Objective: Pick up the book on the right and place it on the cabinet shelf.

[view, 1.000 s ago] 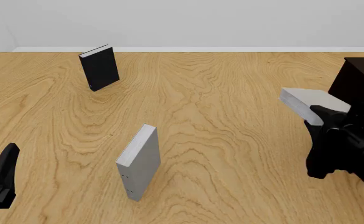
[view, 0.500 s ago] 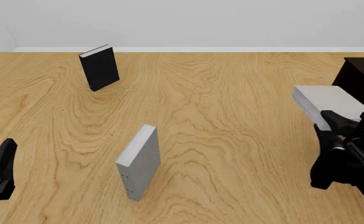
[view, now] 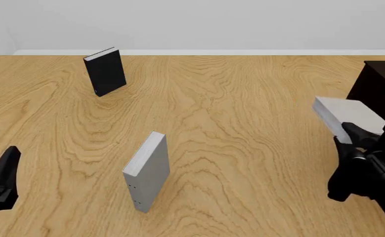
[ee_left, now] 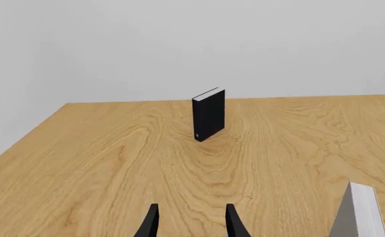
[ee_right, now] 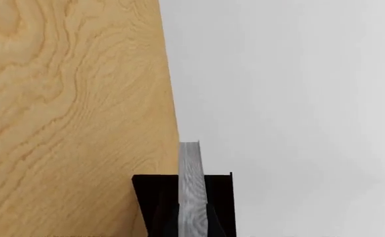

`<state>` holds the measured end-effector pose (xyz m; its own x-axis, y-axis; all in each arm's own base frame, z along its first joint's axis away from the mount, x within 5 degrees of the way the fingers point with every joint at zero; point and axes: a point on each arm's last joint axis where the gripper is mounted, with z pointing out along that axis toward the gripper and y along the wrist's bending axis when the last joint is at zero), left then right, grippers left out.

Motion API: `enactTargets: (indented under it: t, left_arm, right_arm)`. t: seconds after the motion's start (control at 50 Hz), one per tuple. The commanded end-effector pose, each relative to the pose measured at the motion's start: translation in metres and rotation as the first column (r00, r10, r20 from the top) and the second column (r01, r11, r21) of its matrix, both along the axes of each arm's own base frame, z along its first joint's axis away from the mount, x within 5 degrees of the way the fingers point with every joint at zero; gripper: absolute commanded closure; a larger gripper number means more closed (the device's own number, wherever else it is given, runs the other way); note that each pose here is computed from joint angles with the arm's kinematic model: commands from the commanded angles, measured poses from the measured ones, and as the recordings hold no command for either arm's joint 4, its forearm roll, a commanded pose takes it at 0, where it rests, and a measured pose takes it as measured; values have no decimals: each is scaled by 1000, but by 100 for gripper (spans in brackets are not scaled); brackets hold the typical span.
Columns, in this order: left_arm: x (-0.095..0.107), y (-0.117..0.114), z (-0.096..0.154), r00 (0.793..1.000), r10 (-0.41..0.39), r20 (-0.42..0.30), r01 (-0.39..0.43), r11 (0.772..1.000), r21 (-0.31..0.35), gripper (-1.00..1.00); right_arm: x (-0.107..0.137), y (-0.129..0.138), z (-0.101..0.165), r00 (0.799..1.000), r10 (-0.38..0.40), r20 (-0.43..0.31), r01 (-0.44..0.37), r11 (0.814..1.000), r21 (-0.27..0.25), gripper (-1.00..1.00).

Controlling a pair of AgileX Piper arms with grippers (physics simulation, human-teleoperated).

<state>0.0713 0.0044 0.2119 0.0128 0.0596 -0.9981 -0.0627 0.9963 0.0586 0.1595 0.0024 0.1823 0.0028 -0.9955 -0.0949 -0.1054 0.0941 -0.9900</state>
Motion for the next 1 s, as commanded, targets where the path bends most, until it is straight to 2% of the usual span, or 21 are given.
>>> enactTargets:
  t: [0.02, 0.16, 0.2, 0.24, 0.28, 0.32, 0.36, 0.38, 0.42, 0.44, 0.46, 0.48, 0.5, 0.54, 0.58, 0.6, 0.64, 0.82, 0.84, 0.88, 1.0]
  left_arm:
    - [1, 0, 0, 1000, -2, -3, 2, 1000, -5, -100]
    - [1, 0, 0, 1000, -1, -3, 1, 1000, -2, -100]
    - [2, 0, 0, 1000, 1, -6, -1, 1000, -1, -100]
    - [3, 0, -1, 1000, 3, -10, -3, 1000, -2, -100]
    - [4, 1, -1, 1000, 4, -17, -4, 1000, -2, -100]
    - [3, 0, -1, 1000, 3, -18, -3, 1000, -7, -100]
    - [3, 0, -1, 1000, -2, -20, 2, 1000, -7, -100]
    - [3, 0, -1, 1000, -2, -20, 2, 1000, -8, -100]
    - [3, 0, -2, 1000, -4, -21, 4, 1000, -6, -100]
    - [3, 0, -2, 1000, -3, -21, 3, 1000, -5, -100]
    - [3, 0, -2, 1000, -2, -21, 2, 1000, -5, -100]
    - [3, 0, -2, 1000, -2, -21, 1, 1000, -5, -100]
    - [3, 0, -1, 1000, -1, -19, 1, 1000, -6, -100]
    - [3, 0, -1, 1000, -1, -20, 1, 1000, -5, -100]
    - [3, 0, -2, 1000, -1, -22, 1, 1000, -7, -100]
    - [4, 0, -2, 1000, -1, -23, 1, 1000, -6, -100]
    - [3, 0, -2, 1000, -2, -23, 2, 1000, -5, -100]
    - [4, 0, -2, 1000, -1, -28, 0, 1000, -9, -100]
    - [6, 0, -2, 999, -1, -35, 0, 1000, -15, -100]
    - [5, 0, -2, 999, 1, -34, -2, 1000, -7, -100]
    - [3, 0, -1, 1000, -5, -20, 5, 1000, -11, -100]
  right_arm:
    - [3, -2, -4, 1000, -12, 18, 12, 999, 45, 100]
    - [3, -3, -13, 1000, -23, 3, 23, 999, 40, 100]
    - [4, -2, -15, 1000, -14, 1, 14, 1000, 27, 100]
    - [6, -2, -20, 1000, -10, 1, 10, 1000, -9, 100]
    - [4, -5, -18, 999, -34, -8, 34, 999, 21, 100]
    - [6, -7, -19, 999, -38, 9, 38, 999, -8, 100]
    - [5, -7, -19, 999, -43, 5, 43, 999, -3, 100]
    - [6, -9, -20, 999, -48, 11, 48, 998, -29, 100]
    - [6, -8, -19, 999, -46, 14, 46, 999, -24, 100]
    - [5, -10, -17, 998, -51, 32, 53, 996, -77, 100]
    - [6, -9, -17, 999, -46, 28, 48, 996, -77, 100]
    - [6, -9, -19, 999, -48, 18, 49, 998, -48, 100]
    - [5, -13, -15, 997, -66, 40, 69, 994, -89, 100]
    - [5, -12, -17, 998, -61, 29, 63, 995, -77, 100]
    - [5, -13, -16, 997, -65, 36, 68, 993, -92, 100]
    - [5, -13, -14, 996, -72, 45, 75, 995, -62, 100]
    - [5, -14, -16, 997, -73, 37, 76, 994, -79, 100]
    - [5, -17, -17, 995, -93, 31, 95, 993, -64, 100]
    - [5, -17, -18, 995, -95, 26, 96, 992, -77, 100]
    - [5, -18, -17, 994, -102, 29, 104, 993, -52, 100]
    - [5, -20, -17, 993, -111, 27, 112, 992, -63, 100]
